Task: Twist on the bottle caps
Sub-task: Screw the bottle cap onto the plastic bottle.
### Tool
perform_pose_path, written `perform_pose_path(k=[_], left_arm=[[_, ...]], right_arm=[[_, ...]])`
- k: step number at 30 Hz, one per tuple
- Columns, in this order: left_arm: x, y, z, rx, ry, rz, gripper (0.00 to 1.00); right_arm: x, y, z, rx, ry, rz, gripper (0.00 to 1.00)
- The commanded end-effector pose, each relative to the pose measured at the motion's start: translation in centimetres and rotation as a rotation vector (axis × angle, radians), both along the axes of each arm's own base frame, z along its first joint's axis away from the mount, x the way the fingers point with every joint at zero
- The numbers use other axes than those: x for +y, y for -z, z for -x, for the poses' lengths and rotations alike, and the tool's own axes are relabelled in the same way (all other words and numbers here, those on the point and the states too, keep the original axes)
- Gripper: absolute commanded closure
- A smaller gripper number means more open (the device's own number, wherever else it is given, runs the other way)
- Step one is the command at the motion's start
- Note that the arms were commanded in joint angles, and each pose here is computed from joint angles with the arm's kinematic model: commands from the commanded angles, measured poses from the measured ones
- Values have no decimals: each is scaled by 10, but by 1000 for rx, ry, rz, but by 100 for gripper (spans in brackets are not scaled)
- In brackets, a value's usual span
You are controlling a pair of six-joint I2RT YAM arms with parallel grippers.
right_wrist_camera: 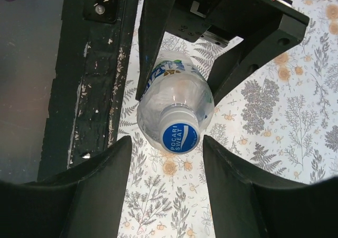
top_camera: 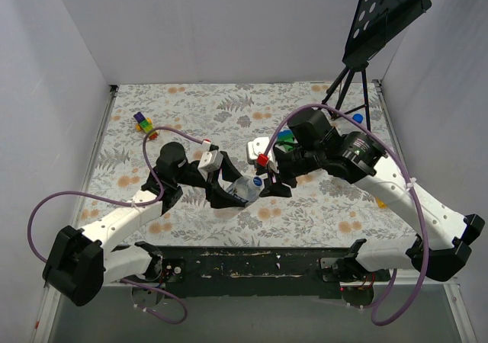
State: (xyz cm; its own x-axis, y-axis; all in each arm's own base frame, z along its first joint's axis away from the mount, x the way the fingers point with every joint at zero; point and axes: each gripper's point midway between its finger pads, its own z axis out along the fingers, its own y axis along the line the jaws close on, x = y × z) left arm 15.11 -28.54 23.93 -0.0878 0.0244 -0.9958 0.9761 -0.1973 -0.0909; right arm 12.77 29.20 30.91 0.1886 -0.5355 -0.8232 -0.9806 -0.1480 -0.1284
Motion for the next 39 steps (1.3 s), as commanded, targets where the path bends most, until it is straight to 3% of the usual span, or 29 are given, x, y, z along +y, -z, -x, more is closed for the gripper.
perform_pose_path(k=[1, 15, 19, 26, 33, 39], left_arm=[[2, -20, 6, -43, 53, 33, 100], [2, -21, 7, -52, 59, 37, 100], [2, -22, 8, -54, 61, 38, 100], [0, -18, -15, -121, -80, 36, 100], [18, -28, -69, -294, -494, 83, 100], [40, -41, -89, -556, -822, 93, 100]], right_arm=[[5, -21, 6, -29, -66, -61, 39], [13, -16, 3, -9, -86, -42, 48], [14, -11, 3, 5, -86, -28, 54], [17, -7, 4, 105, -30, -3, 95], [25, 12, -22, 323, 348, 40, 99], [19, 54, -54, 552, 864, 31, 99]])
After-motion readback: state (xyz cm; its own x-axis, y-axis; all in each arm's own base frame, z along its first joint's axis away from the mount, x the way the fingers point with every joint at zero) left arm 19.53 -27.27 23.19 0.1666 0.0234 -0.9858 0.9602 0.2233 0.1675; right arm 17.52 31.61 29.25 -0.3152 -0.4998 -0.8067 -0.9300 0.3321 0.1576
